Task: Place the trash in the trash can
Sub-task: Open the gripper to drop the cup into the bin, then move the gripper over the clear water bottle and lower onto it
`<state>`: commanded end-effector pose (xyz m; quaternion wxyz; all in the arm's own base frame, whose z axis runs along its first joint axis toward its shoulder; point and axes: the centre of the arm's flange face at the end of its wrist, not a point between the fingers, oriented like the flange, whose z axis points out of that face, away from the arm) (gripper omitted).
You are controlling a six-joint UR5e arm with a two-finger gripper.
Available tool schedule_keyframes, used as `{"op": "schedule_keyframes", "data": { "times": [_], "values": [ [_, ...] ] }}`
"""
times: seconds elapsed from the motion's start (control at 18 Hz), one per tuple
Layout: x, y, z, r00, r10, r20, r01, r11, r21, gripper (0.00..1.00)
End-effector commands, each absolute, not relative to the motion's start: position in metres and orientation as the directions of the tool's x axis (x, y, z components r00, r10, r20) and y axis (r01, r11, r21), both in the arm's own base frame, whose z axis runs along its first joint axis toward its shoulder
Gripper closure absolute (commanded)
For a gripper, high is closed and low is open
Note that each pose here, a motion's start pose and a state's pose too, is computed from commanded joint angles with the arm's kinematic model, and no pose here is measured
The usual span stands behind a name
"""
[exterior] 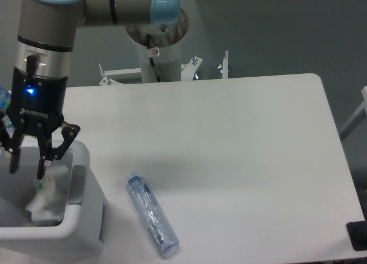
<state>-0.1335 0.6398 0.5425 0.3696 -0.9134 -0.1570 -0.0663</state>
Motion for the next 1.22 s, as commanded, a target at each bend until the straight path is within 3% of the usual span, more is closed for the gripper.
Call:
{"op": "schedule_keyframes", "data": {
  "times": [0.11, 0.28, 0.39, 0.5, 0.61, 0.89, 1.11, 1.22],
  "values": [
    [-0.144, 0.64, 0.541, 0.923, 0.281, 0.263, 0.385, -0.662, -0.643, 0.0],
    [-0.213, 0.635, 0.507, 0.833, 0.449, 0.323, 0.55, -0.615, -0.566, 0.0],
    [-0.251, 0.641, 0.465, 0.801, 0.511, 0.313, 0.595, -0.618, -0.513, 0.0],
    [-0.281, 0.646, 0.424, 0.774, 0.582, 0.248, 0.621, -0.623, -0.475, 0.0],
    [-0.295, 0.653, 0.383, 0.758, 0.623, 0.193, 0.636, -0.64, -0.432, 0.0],
    [-0.321, 0.662, 0.32, 0.737, 0.653, 0.173, 0.665, -0.656, -0.356, 0.0],
    [-0.33, 0.651, 0.34, 0.739, 0.645, 0.193, 0.663, -0.647, -0.377, 0.0],
    [-0.34, 0.654, 0.32, 0.729, 0.659, 0.184, 0.674, -0.647, -0.355, 0.0]
  ]
}}
